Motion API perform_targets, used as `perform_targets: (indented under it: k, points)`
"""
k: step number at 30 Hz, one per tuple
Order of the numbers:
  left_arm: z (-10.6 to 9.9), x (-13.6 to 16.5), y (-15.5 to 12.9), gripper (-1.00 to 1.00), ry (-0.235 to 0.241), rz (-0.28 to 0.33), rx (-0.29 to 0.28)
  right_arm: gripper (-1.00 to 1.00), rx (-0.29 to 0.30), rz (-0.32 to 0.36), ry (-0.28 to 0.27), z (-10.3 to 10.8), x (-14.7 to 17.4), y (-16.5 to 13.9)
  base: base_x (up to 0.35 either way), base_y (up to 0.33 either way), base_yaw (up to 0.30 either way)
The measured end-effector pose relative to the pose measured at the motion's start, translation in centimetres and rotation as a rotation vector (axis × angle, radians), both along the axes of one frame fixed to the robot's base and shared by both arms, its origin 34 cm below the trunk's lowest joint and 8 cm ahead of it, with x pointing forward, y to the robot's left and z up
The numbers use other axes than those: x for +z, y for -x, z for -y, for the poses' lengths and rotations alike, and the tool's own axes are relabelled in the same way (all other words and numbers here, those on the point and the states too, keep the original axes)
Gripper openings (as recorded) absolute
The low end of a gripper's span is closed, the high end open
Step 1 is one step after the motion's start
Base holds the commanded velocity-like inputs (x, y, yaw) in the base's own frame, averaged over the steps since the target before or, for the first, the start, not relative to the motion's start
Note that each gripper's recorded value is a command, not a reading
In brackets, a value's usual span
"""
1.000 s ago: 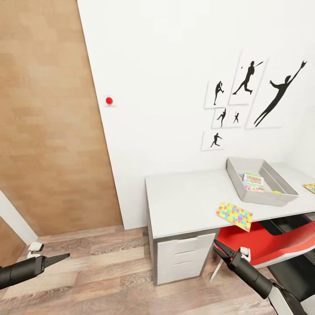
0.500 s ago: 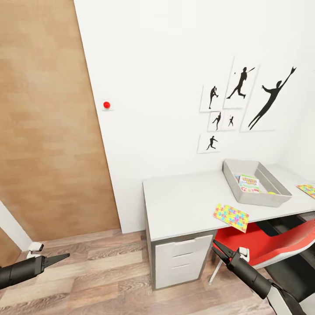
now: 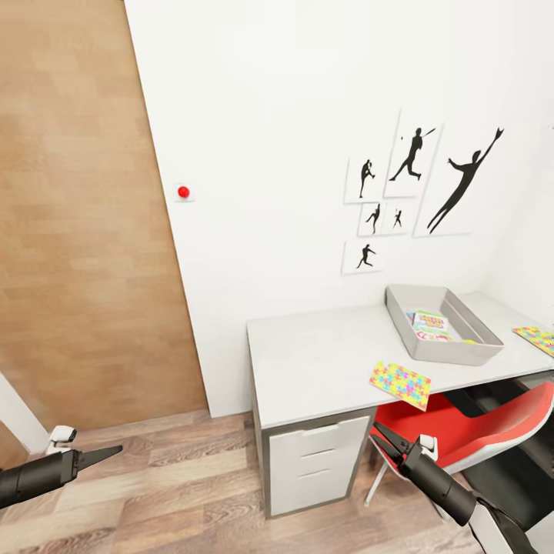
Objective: Put all the toys in the child's room - the three board games (two on the bed and one on the table), the two jigsaw puzzles on the table, and the tennis ball on the table - inside the toy box on the table in the child's room.
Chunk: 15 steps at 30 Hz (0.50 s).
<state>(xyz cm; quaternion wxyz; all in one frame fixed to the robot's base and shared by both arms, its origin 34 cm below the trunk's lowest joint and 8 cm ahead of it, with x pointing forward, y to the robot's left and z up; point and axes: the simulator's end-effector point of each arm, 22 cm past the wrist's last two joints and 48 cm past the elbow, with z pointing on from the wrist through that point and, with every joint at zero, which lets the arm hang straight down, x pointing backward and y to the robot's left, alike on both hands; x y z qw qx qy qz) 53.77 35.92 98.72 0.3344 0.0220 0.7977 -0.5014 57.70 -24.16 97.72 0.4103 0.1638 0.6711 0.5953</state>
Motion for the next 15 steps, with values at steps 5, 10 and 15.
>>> perform_targets:
  k: [5, 10, 15]
  points:
    - [0.00, 0.35, -0.01, 1.00, 0.000, 0.008, 0.000, 1.00, 0.001, 0.009, 0.001, -0.06, 0.36, -0.01, 0.000, 0.000, -0.061]
    - [0.00, 0.61, -0.02, 1.00, 0.000, 0.015, -0.001, 1.00, -0.004, 0.022, 0.008, -0.05, 0.65, -0.10, 0.000, 0.000, -0.022]
    - [-0.05, 0.69, -0.01, 1.00, -0.001, 0.017, -0.001, 1.00, -0.015, 0.043, 0.027, 0.10, 0.75, -0.25, 0.000, 0.000, -0.004]
